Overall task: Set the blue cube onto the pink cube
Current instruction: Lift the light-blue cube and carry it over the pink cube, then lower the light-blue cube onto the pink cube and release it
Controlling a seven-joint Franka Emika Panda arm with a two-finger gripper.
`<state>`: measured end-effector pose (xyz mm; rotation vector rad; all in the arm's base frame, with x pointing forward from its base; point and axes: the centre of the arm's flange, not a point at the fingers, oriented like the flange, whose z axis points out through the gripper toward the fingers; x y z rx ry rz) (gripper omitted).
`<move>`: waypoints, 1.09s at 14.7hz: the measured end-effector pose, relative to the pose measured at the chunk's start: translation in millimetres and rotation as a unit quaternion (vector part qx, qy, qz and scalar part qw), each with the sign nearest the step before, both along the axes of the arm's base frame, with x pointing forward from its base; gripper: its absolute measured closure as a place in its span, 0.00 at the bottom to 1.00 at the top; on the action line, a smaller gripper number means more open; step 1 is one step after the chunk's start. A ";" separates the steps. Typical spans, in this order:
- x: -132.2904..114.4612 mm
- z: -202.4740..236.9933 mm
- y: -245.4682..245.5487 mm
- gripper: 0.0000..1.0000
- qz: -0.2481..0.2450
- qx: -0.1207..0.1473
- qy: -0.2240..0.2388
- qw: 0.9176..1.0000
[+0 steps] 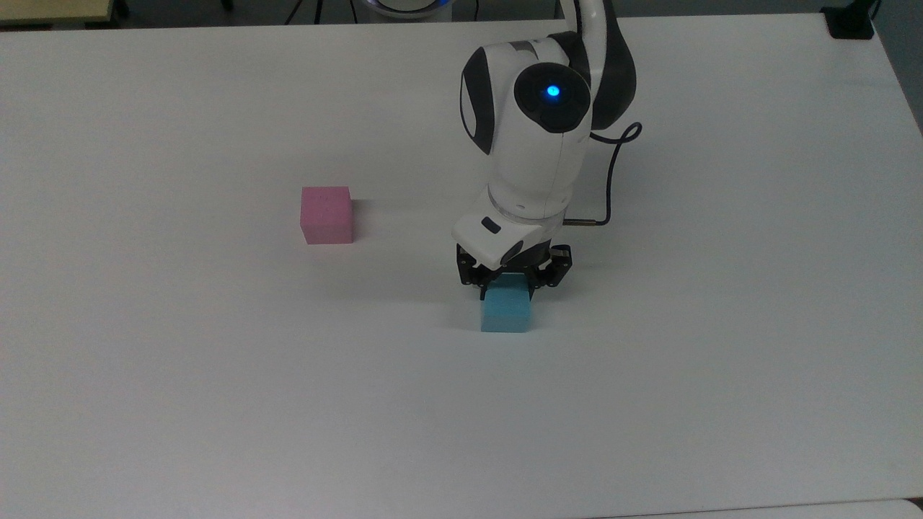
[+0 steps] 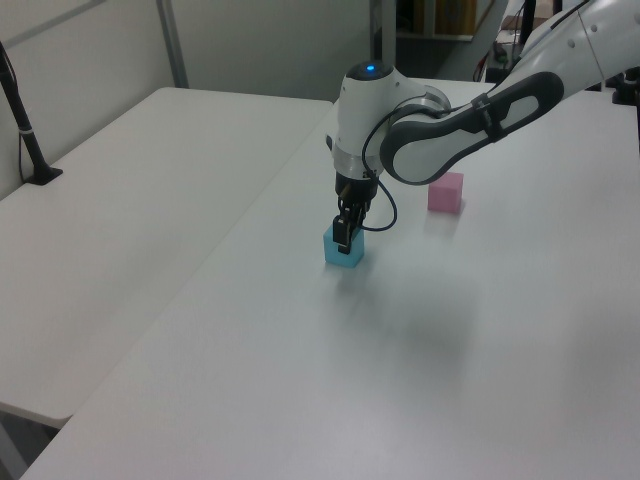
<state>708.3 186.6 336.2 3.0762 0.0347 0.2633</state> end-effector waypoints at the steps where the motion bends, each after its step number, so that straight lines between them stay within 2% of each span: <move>1: 1.1 3.6 0.4 0.40 0.000 0.001 -0.004 1.000; 3: 5.1 31.3 -1.8 0.40 -0.001 0.009 -0.028 1.000; 6: -1.0 108.8 -26.2 0.40 -0.016 0.027 -0.072 0.997; 8: -21.6 161.2 -65.1 0.40 -0.018 0.028 -0.074 0.997; 9: -34.3 176.8 -92.3 0.40 -0.015 0.022 -0.059 0.998; 11: -54.5 180.4 -151.6 0.40 0.005 0.002 -0.001 1.000; 13: -65.2 163.3 -188.7 0.40 0.026 -0.007 0.042 0.999; 16: -76.0 125.7 -210.9 0.40 0.039 -0.007 0.084 0.996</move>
